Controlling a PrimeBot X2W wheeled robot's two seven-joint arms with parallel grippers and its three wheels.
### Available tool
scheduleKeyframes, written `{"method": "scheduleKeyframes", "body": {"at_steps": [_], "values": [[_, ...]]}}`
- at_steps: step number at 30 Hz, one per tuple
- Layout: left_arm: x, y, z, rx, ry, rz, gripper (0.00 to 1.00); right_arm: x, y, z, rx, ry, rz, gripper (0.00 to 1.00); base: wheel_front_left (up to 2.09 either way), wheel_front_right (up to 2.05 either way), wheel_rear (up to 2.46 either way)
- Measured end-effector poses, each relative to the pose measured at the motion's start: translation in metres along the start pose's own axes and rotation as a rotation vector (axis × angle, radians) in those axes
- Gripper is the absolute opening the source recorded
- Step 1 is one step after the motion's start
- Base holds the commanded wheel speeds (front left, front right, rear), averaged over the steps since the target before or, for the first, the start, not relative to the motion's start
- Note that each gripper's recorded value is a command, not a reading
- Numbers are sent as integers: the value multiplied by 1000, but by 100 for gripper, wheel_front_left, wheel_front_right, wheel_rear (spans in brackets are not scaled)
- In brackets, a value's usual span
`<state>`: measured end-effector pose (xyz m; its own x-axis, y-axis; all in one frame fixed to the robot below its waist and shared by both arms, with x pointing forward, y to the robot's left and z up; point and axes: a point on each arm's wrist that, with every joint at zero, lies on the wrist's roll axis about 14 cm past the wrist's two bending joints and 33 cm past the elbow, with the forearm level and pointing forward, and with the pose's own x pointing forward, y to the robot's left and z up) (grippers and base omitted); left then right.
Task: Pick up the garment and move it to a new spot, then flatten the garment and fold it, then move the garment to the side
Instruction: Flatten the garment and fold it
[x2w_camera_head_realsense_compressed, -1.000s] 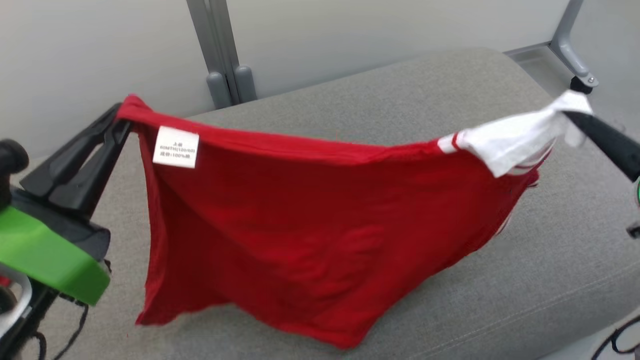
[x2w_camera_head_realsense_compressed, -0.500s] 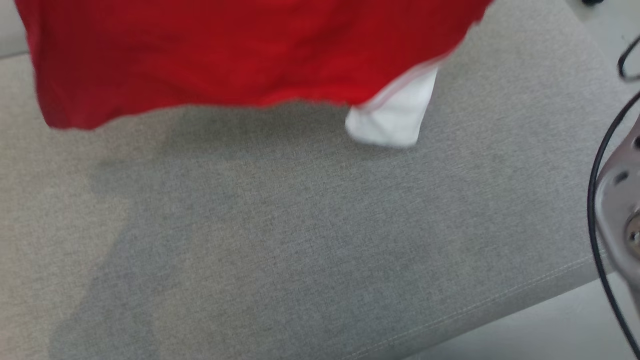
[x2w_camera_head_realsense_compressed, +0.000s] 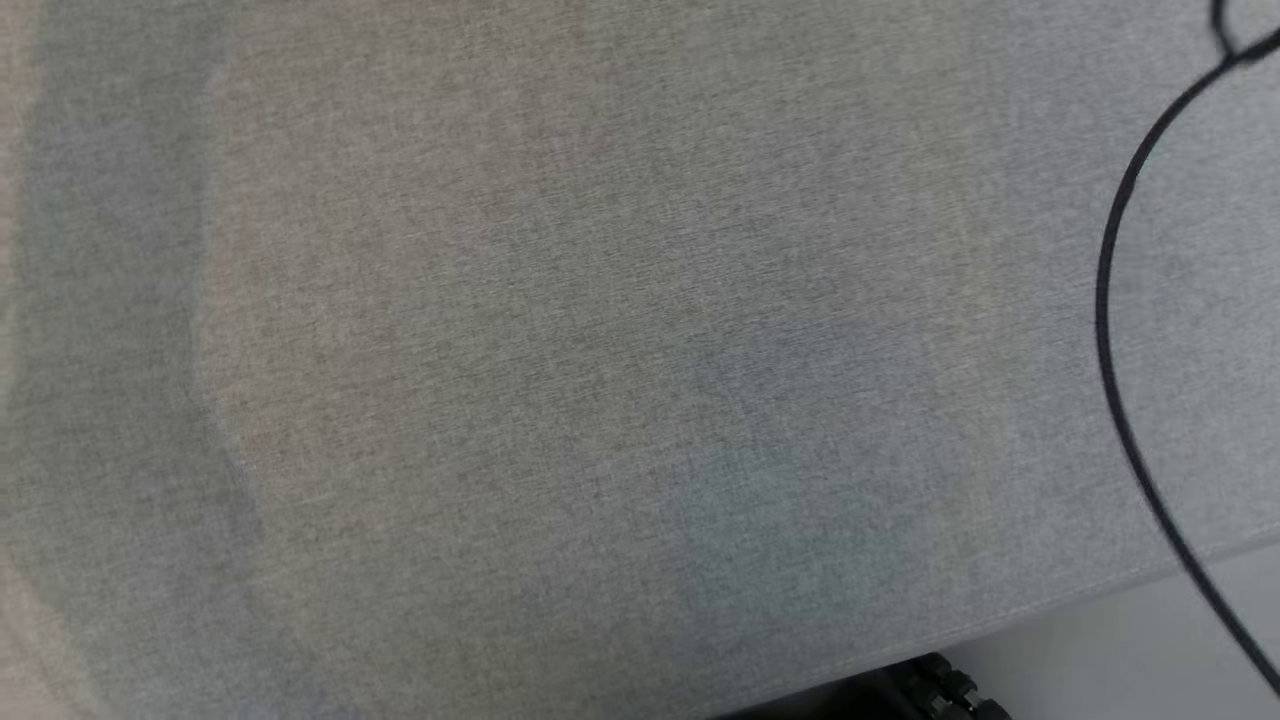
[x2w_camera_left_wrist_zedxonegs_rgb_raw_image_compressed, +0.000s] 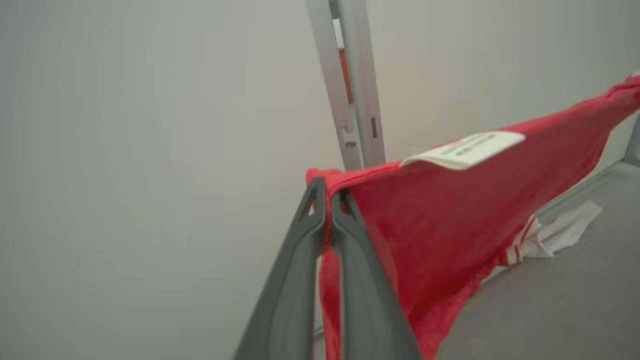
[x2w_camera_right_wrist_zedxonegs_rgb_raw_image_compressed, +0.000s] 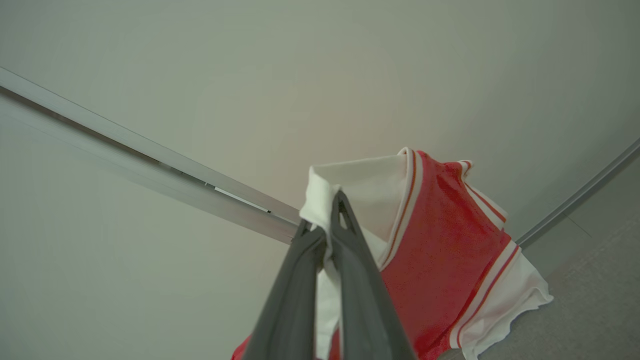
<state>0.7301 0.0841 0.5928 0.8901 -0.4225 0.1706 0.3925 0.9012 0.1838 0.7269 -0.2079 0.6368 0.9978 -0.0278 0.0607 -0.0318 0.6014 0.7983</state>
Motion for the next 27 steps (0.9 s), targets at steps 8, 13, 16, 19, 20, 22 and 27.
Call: {"method": "scheduleKeyframes", "body": {"at_steps": [8,13,16,19,20,22,27], "values": [[-122,-64,-152,-172,311,-92,0,-96,-154,-110,157,223,-278,0,0,0,0],[-207,-97,-166,-270,416,-99,0,-179,-178,-133,225,252,-306,0,0,0,0],[-254,-121,-157,-308,448,-103,0,-233,-182,-133,276,249,-314,0,0,0,0],[-298,-139,-141,-342,478,-88,0,-299,-190,-132,308,259,-352,0,0,0,0],[-308,-142,-135,-356,483,-80,0,-317,-192,-132,315,266,-366,0,0,0,0],[-331,-150,-122,-369,493,-68,0,-365,-200,-133,341,281,-420,0,0,0,0],[-389,-178,-88,-482,558,-23,0,-448,-201,-112,363,252,-471,0,0,0,0]]}}
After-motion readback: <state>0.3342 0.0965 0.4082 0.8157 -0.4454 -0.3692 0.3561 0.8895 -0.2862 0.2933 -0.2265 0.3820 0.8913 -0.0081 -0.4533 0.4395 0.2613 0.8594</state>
